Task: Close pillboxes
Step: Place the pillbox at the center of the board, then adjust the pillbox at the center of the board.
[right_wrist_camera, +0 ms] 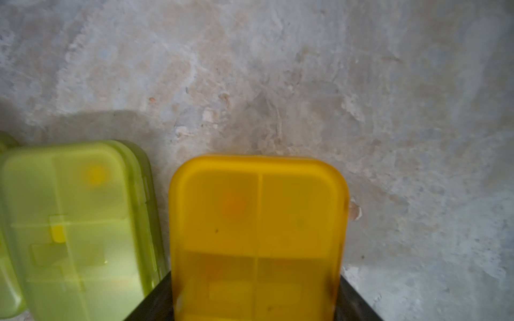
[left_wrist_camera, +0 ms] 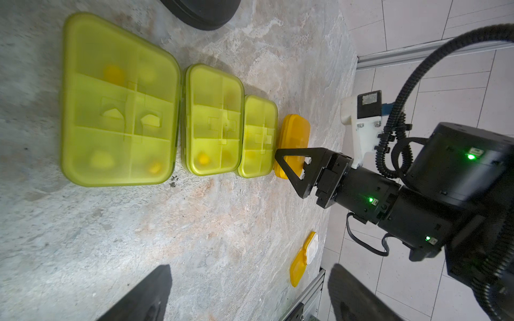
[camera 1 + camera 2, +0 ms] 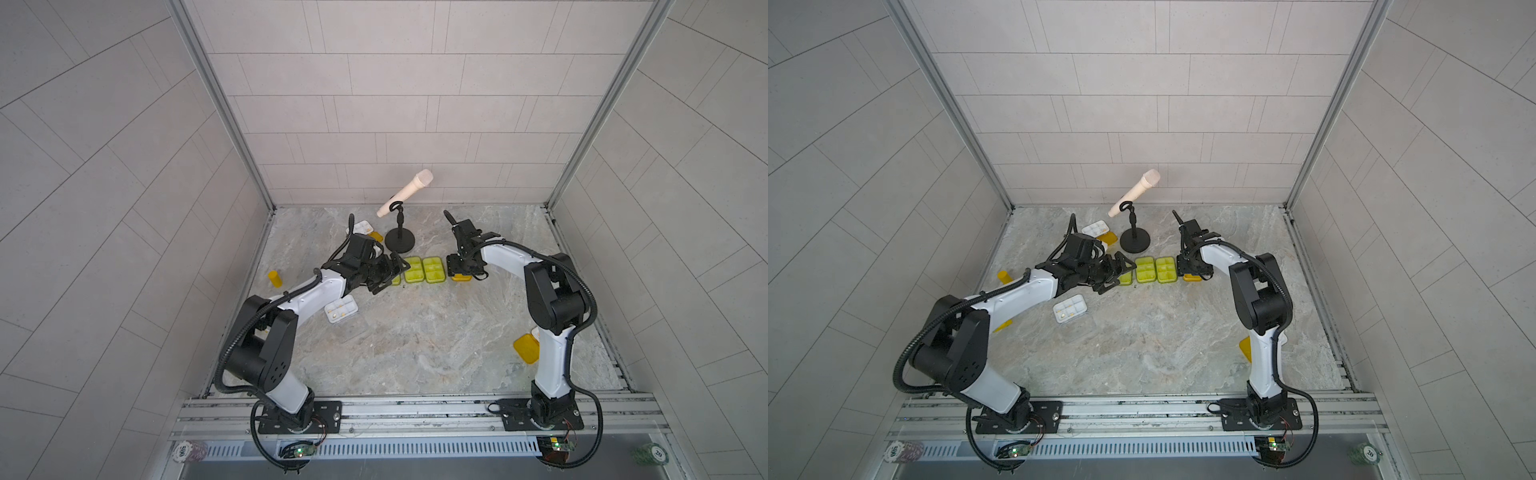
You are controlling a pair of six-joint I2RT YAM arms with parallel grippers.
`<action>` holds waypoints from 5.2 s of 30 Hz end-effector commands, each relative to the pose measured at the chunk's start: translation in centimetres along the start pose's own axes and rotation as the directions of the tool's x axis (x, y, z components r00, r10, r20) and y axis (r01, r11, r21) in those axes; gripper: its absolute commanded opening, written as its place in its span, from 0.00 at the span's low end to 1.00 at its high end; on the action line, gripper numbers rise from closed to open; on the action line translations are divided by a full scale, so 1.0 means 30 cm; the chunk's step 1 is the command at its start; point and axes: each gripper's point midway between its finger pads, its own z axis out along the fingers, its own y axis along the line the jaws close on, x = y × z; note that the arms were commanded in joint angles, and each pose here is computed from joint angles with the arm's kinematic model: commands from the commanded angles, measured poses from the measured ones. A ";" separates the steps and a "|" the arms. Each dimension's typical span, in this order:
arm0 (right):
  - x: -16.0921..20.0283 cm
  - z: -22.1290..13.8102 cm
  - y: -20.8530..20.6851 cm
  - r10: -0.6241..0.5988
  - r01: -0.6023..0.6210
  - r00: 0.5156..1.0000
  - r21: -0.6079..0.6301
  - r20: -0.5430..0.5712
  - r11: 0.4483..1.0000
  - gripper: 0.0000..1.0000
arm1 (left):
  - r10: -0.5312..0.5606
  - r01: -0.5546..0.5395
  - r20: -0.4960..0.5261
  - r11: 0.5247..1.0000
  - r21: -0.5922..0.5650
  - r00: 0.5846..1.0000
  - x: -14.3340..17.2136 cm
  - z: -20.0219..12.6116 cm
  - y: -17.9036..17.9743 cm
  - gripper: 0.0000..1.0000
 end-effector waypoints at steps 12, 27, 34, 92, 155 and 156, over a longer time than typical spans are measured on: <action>0.007 0.023 -0.002 -0.016 0.015 0.999 -0.007 -0.050 1.000 0.78 | -0.015 0.015 -0.019 1.000 0.006 1.000 0.014 0.015 0.009 0.92; -0.023 -0.074 0.007 -0.004 0.004 1.000 -0.030 -0.003 1.000 0.85 | -0.013 0.013 -0.021 1.000 0.014 1.000 0.015 0.014 0.002 0.92; -0.030 -0.116 0.010 0.002 -0.001 1.000 -0.042 0.020 0.999 0.84 | -0.013 0.014 -0.020 1.000 0.015 1.000 0.014 0.012 0.002 0.92; 0.817 -0.330 -0.709 0.884 -0.921 0.370 -0.008 0.287 0.388 1.00 | 0.025 -0.020 -0.043 0.993 0.113 0.999 0.027 -0.010 -0.091 0.92; 0.396 -0.219 -0.090 0.501 -0.486 0.864 -0.341 -0.049 0.805 0.96 | 0.030 -0.021 -0.071 0.992 0.127 0.997 0.043 0.011 -0.095 0.92; 0.395 -0.225 -0.079 0.485 -0.472 0.873 -0.346 -0.053 0.811 0.96 | 0.028 -0.019 -0.071 0.992 0.125 0.997 0.044 0.011 -0.093 0.92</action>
